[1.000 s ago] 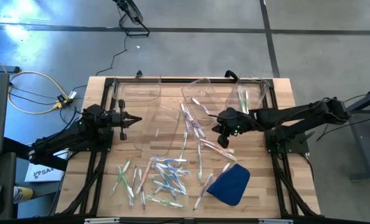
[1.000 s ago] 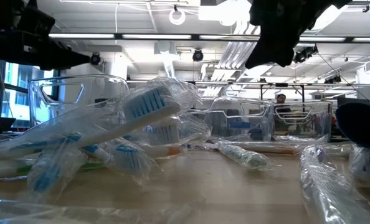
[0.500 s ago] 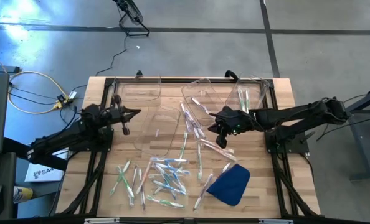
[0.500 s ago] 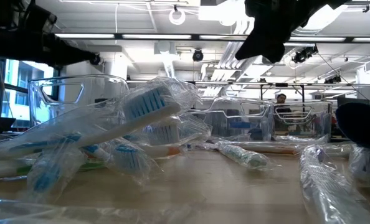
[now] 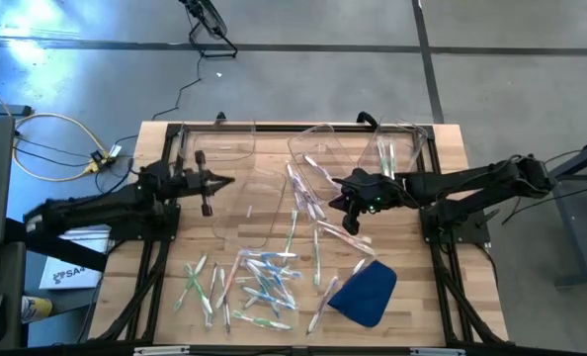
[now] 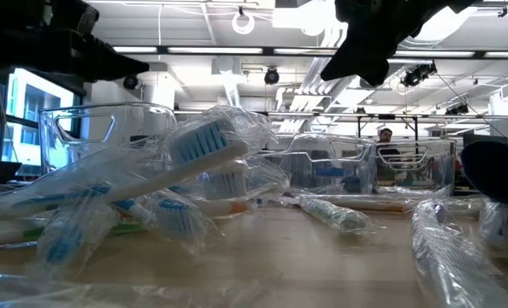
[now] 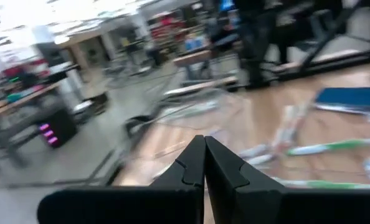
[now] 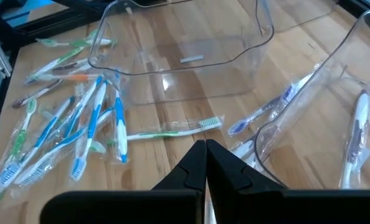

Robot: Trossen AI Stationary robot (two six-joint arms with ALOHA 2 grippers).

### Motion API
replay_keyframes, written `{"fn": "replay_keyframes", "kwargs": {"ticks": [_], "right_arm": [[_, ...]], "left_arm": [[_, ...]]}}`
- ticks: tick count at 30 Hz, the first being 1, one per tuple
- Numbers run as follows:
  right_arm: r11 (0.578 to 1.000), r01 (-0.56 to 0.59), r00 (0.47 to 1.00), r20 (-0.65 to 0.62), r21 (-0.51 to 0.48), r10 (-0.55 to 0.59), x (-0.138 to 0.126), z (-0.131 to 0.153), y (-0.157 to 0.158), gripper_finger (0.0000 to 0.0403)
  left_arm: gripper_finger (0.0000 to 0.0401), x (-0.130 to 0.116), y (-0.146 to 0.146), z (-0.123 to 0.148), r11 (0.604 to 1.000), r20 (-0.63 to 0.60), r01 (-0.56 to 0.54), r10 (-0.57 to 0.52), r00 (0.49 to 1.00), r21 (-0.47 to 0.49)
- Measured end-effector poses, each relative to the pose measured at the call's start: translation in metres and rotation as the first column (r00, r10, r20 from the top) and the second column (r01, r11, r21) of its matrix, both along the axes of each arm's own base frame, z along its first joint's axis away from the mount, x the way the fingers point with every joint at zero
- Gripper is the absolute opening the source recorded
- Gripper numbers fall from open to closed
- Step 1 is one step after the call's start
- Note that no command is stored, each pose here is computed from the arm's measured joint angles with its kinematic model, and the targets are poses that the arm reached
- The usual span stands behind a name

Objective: Pick & Place Toothbrushes
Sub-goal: Put the purple toothbrush into the top center transparent bin

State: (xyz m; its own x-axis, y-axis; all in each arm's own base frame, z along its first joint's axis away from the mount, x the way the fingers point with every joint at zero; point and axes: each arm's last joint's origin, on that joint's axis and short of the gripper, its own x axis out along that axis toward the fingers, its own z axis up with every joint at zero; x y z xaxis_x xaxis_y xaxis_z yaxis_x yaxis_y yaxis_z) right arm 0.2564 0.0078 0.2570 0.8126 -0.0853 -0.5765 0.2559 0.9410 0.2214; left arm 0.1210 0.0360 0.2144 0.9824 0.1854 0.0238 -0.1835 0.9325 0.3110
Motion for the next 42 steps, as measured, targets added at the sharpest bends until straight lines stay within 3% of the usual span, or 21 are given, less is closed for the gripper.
{"fn": "replay_keyframes", "kwargs": {"ticks": [4, 8, 12, 16, 23, 29, 33, 38, 42], "right_arm": [[0.999, -0.021, 1.0, -0.005, -0.029, 0.021, 0.0, 0.0, 0.0, 0.0002], [0.999, -0.031, 0.999, -0.007, -0.041, 0.031, 0.0, 0.0, 0.0, 0.0002], [0.994, -0.103, 0.995, -0.008, 0.029, 0.103, 0.0, -0.001, 0.003, 0.0002], [0.99, -0.059, 0.998, -0.004, 0.13, 0.06, -0.001, -0.001, 0.006, 0.0002], [0.986, -0.072, 0.997, -0.004, 0.15, 0.073, -0.003, -0.001, 0.027, 0.0002], [0.988, -0.114, 0.993, 0.027, 0.107, 0.112, -0.003, 0.008, 0.047, 0.0003], [0.976, -0.217, 0.968, 0.131, -0.001, 0.215, 0.006, 0.027, 0.059, 0.0003], [0.914, -0.379, 0.897, 0.184, -0.143, 0.401, 0.026, 0.047, 0.077, 0.0003], [0.848, -0.48, 0.858, 0.082, -0.225, 0.507, 0.045, 0.045, 0.088, 0.0003]], "left_arm": [[0.0, 0.015, -0.019, 0.003, 0.992, 0.031, 0.083, -0.086, 0.996, 0.093], [0.0, 0.021, -0.039, 0.004, 0.98, 0.037, 0.087, -0.095, 0.995, 0.177], [0.0, 0.02, -0.05, 0.003, 0.977, 0.024, 0.096, -0.102, 0.995, 0.19], [0.0, 0.019, -0.056, 0.004, 0.976, 0.029, 0.113, -0.12, 0.992, 0.185], [0.0, 0.019, -0.056, 0.003, 0.98, 0.029, 0.113, -0.119, 0.992, 0.164], [0.0, 0.02, -0.056, 0.001, 0.98, 0.004, 0.114, -0.116, 0.993, 0.165], [0.0, 0.02, -0.056, 0.0, 0.98, -0.002, 0.114, -0.115, 0.993, 0.165], [0.0, 0.02, -0.056, -0.002, 0.979, -0.024, 0.117, -0.115, 0.993, 0.166], [0.0, 0.02, -0.056, -0.005, 0.978, -0.058, 0.121, -0.113, 0.992, 0.169]]}}
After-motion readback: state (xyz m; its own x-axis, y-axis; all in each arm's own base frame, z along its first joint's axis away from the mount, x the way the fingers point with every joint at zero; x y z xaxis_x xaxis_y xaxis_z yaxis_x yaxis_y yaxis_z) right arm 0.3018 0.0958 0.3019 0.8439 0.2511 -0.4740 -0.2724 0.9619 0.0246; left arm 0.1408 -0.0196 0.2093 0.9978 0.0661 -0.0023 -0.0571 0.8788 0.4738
